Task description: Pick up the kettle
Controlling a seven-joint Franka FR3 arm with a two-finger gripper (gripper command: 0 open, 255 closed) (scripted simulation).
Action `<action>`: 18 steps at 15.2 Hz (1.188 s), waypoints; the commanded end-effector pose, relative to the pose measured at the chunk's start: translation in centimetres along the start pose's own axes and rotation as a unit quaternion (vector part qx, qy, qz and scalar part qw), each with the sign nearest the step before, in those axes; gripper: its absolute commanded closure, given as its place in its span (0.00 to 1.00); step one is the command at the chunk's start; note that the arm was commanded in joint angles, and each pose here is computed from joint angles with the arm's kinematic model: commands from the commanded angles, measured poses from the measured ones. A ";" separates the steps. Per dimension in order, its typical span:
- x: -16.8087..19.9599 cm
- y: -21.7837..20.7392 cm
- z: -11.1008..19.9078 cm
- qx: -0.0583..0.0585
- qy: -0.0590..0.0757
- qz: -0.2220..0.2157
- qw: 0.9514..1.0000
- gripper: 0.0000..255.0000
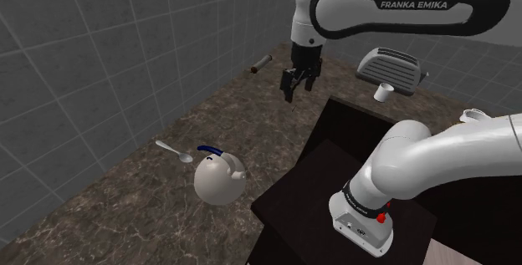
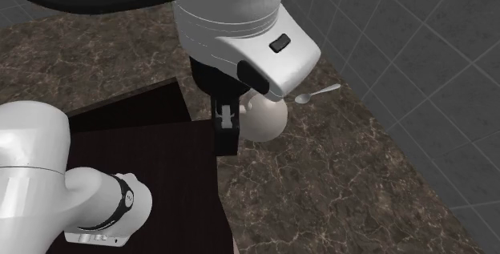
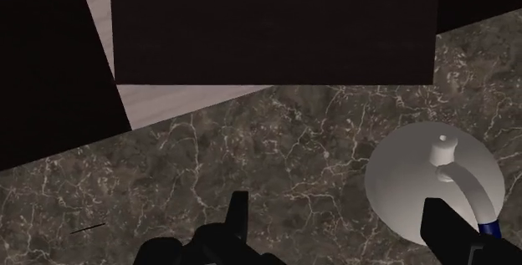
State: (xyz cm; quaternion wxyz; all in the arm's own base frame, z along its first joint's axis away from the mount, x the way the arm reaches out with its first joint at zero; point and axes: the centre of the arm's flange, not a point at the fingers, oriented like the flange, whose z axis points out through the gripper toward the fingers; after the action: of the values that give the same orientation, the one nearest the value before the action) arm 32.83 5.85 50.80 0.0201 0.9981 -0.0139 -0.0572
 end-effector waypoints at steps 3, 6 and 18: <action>2.3 -3.4 3.5 0.000 -0.010 -0.026 1.000 0.00; 3.6 -6.1 6.2 0.000 -0.017 -0.044 0.999 0.00; 7.5 -17.4 17.2 -0.001 -0.047 -0.120 0.992 0.00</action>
State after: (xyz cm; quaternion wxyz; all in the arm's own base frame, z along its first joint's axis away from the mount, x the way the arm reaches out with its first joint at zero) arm 38.52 21.58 32.96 0.0145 0.9895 0.0989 -0.1041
